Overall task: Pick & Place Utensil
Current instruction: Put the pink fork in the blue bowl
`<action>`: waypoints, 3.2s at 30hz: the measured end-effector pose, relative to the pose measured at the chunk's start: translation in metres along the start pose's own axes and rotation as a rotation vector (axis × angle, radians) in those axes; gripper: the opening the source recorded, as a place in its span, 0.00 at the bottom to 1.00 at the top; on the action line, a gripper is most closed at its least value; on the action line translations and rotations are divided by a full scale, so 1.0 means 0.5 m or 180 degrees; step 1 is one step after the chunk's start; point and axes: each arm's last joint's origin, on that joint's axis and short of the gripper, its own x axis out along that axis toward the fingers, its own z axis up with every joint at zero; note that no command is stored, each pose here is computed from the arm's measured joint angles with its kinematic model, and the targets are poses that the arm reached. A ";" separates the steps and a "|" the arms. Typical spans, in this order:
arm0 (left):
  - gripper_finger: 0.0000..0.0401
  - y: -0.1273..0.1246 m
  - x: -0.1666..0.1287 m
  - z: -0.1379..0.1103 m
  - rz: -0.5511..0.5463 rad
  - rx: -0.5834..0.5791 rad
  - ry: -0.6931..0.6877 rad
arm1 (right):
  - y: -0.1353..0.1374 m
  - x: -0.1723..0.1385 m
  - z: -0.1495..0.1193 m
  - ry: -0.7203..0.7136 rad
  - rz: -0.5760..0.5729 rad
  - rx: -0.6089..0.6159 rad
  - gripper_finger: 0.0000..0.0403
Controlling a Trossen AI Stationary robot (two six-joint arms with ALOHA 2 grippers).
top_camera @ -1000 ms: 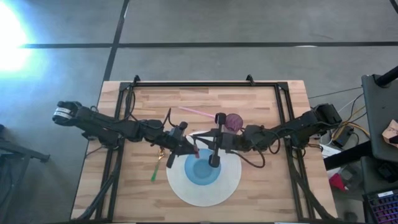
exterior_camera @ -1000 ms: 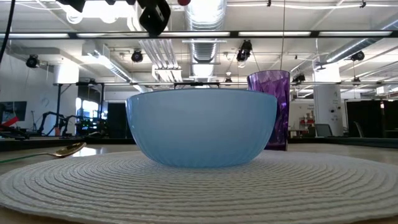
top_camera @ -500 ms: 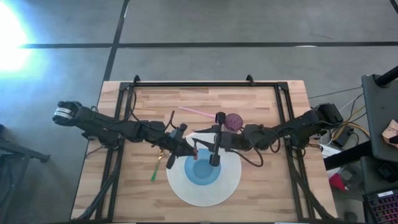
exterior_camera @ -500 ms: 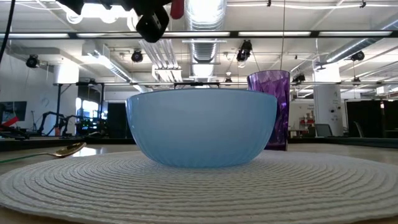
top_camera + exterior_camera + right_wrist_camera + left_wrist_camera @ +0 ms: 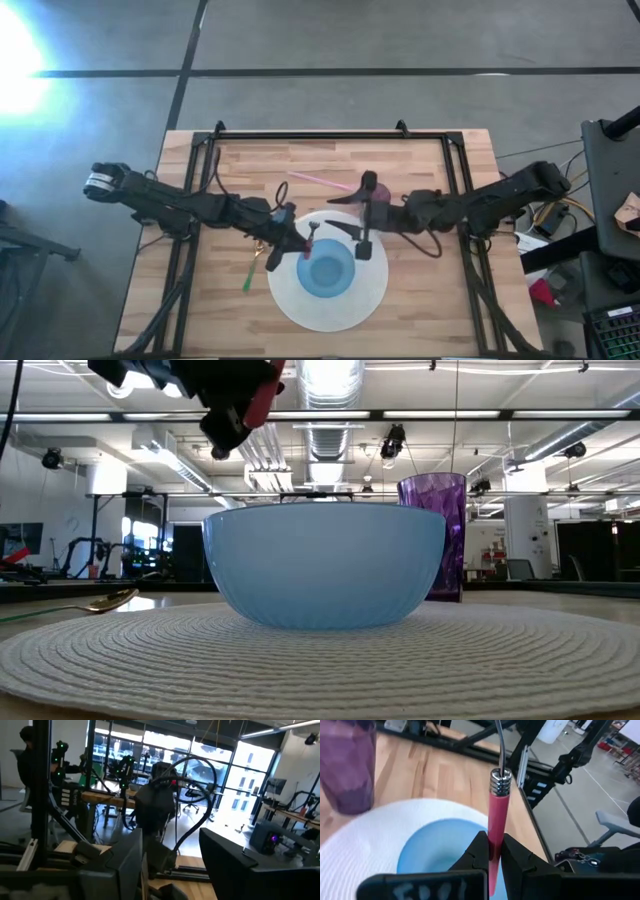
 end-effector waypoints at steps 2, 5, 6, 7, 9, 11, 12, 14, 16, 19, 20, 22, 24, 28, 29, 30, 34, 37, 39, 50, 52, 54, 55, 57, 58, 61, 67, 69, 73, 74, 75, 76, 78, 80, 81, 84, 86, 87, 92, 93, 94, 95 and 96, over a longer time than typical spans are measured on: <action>0.05 0.001 0.000 -0.004 0.0024 -0.0075 0.0060 | -0.005 -0.010 0.010 0.0008 0.0005 0.0039 0.49; 0.05 0.001 -0.002 -0.004 0.0088 -0.0195 0.0212 | -0.013 -0.027 0.019 0.0108 0.0024 0.0025 0.48; 0.05 0.000 -0.003 -0.001 0.0119 -0.0228 0.0281 | -0.015 -0.032 0.020 0.0159 0.0033 0.0007 0.48; 0.05 -0.001 -0.005 0.001 0.0150 -0.0258 0.0353 | -0.018 -0.037 0.022 0.0210 0.0043 -0.0002 0.48; 0.05 -0.004 -0.011 0.009 0.0223 -0.0312 0.0516 | -0.021 -0.047 0.023 0.0324 0.0061 0.0010 0.48; 0.05 -0.008 -0.018 0.015 0.0309 -0.0359 0.0713 | -0.025 -0.058 0.024 0.0427 0.0075 0.0052 0.49; 0.05 -0.010 -0.022 0.019 0.0346 -0.0374 0.0797 | -0.027 -0.062 0.023 0.0482 0.0084 0.0072 0.49; 0.05 -0.014 -0.031 0.029 0.0416 -0.0416 0.0946 | -0.029 -0.069 0.022 0.0575 0.0093 0.0095 0.49; 0.05 -0.017 -0.040 0.036 0.0491 -0.0483 0.1084 | -0.031 -0.075 0.019 0.0667 0.0102 0.0117 0.49; 0.05 -0.023 -0.052 0.054 0.0540 -0.0623 0.1188 | -0.030 -0.076 0.013 0.0771 0.0110 0.0160 0.49; 0.05 -0.026 -0.056 0.062 0.0512 -0.0665 0.1211 | -0.029 -0.075 0.010 0.0808 0.0114 0.0153 0.49; 0.05 -0.033 -0.063 0.076 0.0421 -0.0741 0.1232 | -0.027 -0.072 0.003 0.0874 0.0121 0.0128 0.49; 0.05 -0.041 -0.069 0.087 0.0315 -0.0834 0.1280 | -0.023 -0.069 -0.007 0.0965 0.0134 0.0089 0.49; 0.05 -0.053 -0.079 0.105 0.0079 -0.1018 0.1345 | -0.020 -0.065 -0.018 0.1072 0.0151 0.0067 0.49; 0.05 -0.055 -0.080 0.106 0.0050 -0.1067 0.1380 | -0.019 -0.066 -0.021 0.1110 0.0170 0.0056 0.49; 0.05 -0.056 -0.082 0.106 0.0029 -0.1111 0.1414 | -0.017 -0.068 -0.024 0.1160 0.0205 0.0041 0.49; 0.05 -0.057 -0.081 0.101 -0.0082 -0.1297 0.1516 | -0.013 -0.072 -0.030 0.1268 0.0388 0.0090 0.49; 0.05 -0.053 -0.075 0.089 -0.0107 -0.1481 0.1648 | -0.010 -0.073 -0.031 0.1298 0.0520 0.0209 0.49; 0.05 -0.051 -0.070 0.079 -0.0144 -0.1567 0.1747 | -0.008 -0.073 -0.031 0.1303 0.0599 0.0315 0.49; 0.05 -0.033 -0.025 0.048 0.0019 -0.1812 0.2065 | 0.011 -0.084 -0.056 0.1514 0.0658 0.0729 0.48; 0.05 -0.030 -0.015 0.043 -0.0002 -0.1852 0.2138 | 0.016 -0.088 -0.062 0.1552 0.0668 0.0760 0.48; 0.05 -0.028 -0.006 0.036 -0.0041 -0.1917 0.2236 | 0.021 -0.090 -0.064 0.1570 0.0685 0.0798 0.48; 0.05 -0.026 0.000 0.033 -0.0057 -0.1962 0.2289 | 0.024 -0.091 -0.065 0.1577 0.0695 0.0808 0.48; 0.05 -0.024 0.011 0.025 -0.0075 -0.2085 0.2394 | 0.029 -0.093 -0.064 0.1575 0.0727 0.0813 0.47; 0.05 -0.023 0.016 0.021 -0.0079 -0.2156 0.2450 | 0.031 -0.094 -0.064 0.1572 0.0739 0.0811 0.47; 0.05 -0.021 0.030 0.011 -0.0157 -0.2360 0.2625 | 0.039 -0.098 -0.062 0.1569 0.0787 0.0802 0.46; 0.05 -0.013 0.064 -0.008 -0.0200 -0.2879 0.2904 | 0.052 -0.104 -0.062 0.1574 0.0878 0.0733 0.45; 0.05 -0.012 0.076 -0.013 -0.0265 -0.3037 0.2984 | 0.056 -0.107 -0.064 0.1596 0.0918 0.0650 0.45; 0.05 -0.008 0.097 -0.016 -0.0398 -0.3300 0.3063 | 0.061 -0.115 -0.072 0.1737 0.0979 0.0502 0.45; 0.05 -0.008 0.100 -0.015 -0.0444 -0.3344 0.3070 | 0.061 -0.116 -0.074 0.1776 0.0982 0.0477 0.45; 0.05 -0.006 0.103 -0.015 -0.0470 -0.3383 0.3080 | 0.061 -0.117 -0.076 0.1807 0.0985 0.0457 0.44; 0.05 -0.004 0.107 -0.015 -0.0489 -0.3433 0.3088 | 0.061 -0.118 -0.078 0.1837 0.0984 0.0444 0.44; 0.06 0.000 0.114 -0.014 -0.0482 -0.3535 0.3080 | 0.060 -0.120 -0.081 0.1893 0.0985 0.0409 0.44; 0.07 0.007 0.120 -0.015 -0.0446 -0.3625 0.3062 | 0.060 -0.120 -0.082 0.1894 0.0996 0.0375 0.44; 0.07 0.011 0.125 -0.015 -0.0447 -0.3643 0.3038 | 0.060 -0.121 -0.082 0.1893 0.1002 0.0357 0.44; 0.07 0.025 0.135 -0.019 -0.0397 -0.3739 0.3019 | 0.060 -0.121 -0.084 0.1912 0.1016 0.0303 0.45; 0.06 0.033 0.139 -0.019 -0.0357 -0.3857 0.3026 | 0.060 -0.123 -0.086 0.1940 0.1023 0.0272 0.44; 0.06 0.036 0.140 -0.020 -0.0326 -0.3920 0.3035 | 0.060 -0.123 -0.086 0.1945 0.1023 0.0271 0.44; 0.07 0.050 0.148 -0.025 -0.0184 -0.4301 0.3128 | 0.060 -0.125 -0.090 0.2001 0.1024 0.0248 0.42; 0.07 0.052 0.151 -0.028 -0.0144 -0.4368 0.3149 | 0.060 -0.126 -0.091 0.2023 0.1025 0.0240 0.42; 0.07 0.056 0.155 -0.032 -0.0104 -0.4425 0.3165 | 0.059 -0.126 -0.092 0.2039 0.1025 0.0232 0.42; 0.07 0.058 0.160 -0.036 -0.0079 -0.4461 0.3179 | 0.059 -0.127 -0.093 0.2055 0.1026 0.0222 0.41; 0.07 0.061 0.165 -0.040 -0.0070 -0.4486 0.3197 | 0.059 -0.128 -0.094 0.2072 0.1029 0.0209 0.41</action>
